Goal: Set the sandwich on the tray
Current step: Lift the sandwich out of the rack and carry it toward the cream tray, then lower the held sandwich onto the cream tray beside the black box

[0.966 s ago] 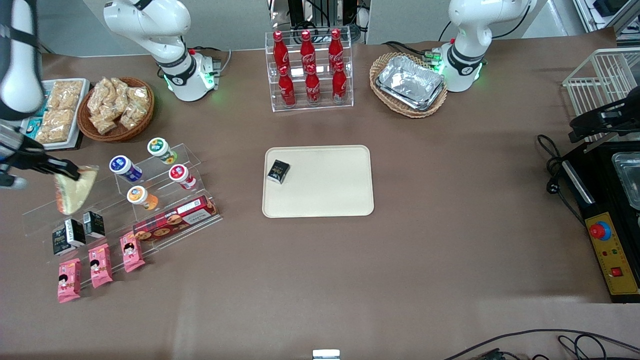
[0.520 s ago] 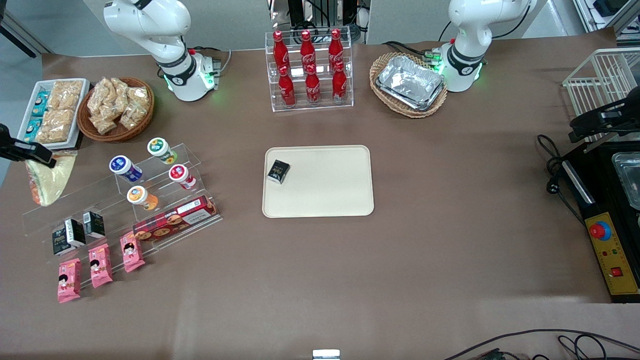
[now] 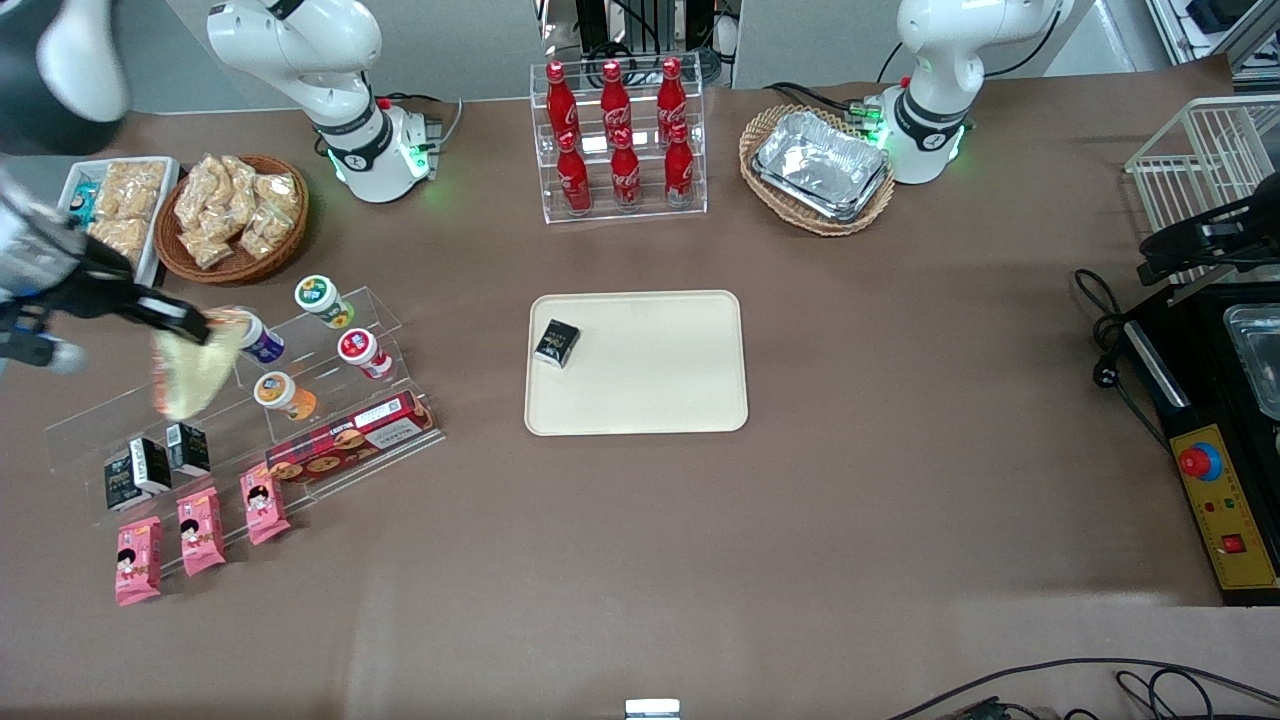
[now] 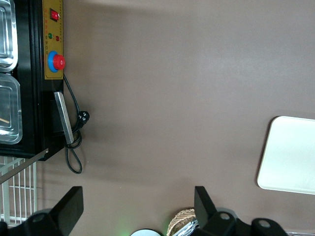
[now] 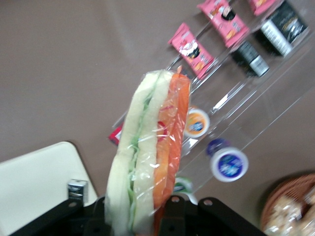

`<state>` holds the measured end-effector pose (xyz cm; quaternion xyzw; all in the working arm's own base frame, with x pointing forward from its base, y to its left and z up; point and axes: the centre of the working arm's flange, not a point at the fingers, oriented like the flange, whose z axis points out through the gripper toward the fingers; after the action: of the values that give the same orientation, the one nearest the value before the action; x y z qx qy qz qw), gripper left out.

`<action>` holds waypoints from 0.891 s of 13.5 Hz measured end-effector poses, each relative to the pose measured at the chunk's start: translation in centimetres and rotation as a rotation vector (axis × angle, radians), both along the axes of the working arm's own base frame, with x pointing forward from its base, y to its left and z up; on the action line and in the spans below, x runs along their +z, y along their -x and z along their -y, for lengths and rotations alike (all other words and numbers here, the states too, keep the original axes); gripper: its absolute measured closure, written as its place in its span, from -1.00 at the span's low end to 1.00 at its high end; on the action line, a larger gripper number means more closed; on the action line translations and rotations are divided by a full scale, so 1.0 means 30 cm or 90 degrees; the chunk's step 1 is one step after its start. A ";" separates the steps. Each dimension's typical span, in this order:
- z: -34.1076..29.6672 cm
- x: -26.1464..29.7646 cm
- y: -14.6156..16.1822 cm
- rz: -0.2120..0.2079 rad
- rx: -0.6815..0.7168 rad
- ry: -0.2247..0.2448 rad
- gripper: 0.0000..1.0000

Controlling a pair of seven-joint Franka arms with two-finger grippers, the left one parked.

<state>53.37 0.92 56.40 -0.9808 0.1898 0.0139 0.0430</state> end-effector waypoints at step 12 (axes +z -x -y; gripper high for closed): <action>-1.034 -0.395 -0.007 -0.028 -0.370 -0.078 0.54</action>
<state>53.58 31.94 44.55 -0.8803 0.4625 0.0339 0.0997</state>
